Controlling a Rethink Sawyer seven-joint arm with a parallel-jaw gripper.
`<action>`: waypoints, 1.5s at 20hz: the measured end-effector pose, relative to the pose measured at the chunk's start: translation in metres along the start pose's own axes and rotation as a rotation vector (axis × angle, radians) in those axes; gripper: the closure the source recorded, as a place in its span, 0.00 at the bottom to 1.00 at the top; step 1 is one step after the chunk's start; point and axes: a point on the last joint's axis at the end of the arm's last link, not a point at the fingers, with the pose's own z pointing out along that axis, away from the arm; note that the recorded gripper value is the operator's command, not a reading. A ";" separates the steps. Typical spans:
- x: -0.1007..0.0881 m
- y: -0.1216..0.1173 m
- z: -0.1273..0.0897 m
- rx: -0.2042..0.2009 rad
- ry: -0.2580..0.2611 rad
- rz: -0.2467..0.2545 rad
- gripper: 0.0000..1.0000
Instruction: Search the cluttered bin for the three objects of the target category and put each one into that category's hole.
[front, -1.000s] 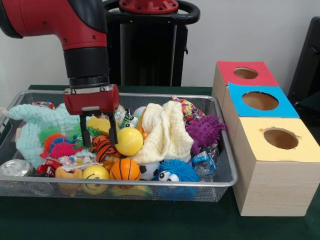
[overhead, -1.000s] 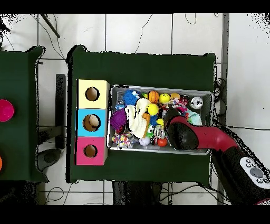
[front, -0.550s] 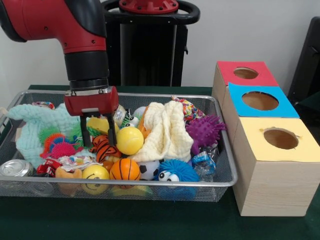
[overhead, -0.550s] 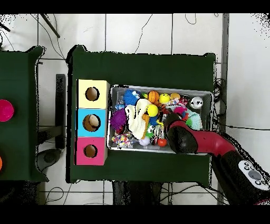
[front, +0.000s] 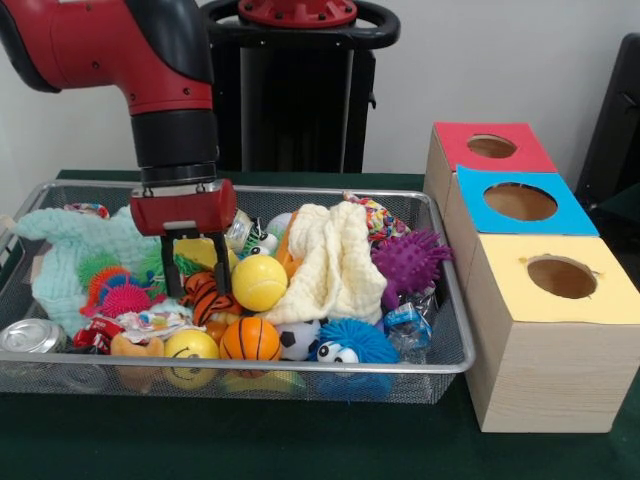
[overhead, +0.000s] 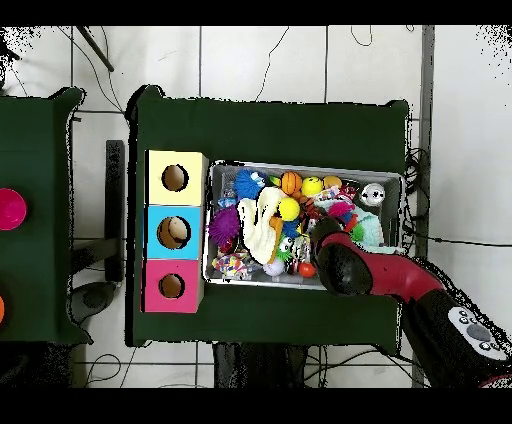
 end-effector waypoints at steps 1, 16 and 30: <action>0.001 0.000 0.000 0.000 -0.002 0.002 0.00; 0.007 0.005 0.008 -0.012 -0.016 0.057 1.00; 0.008 0.011 0.007 -0.009 -0.018 0.061 1.00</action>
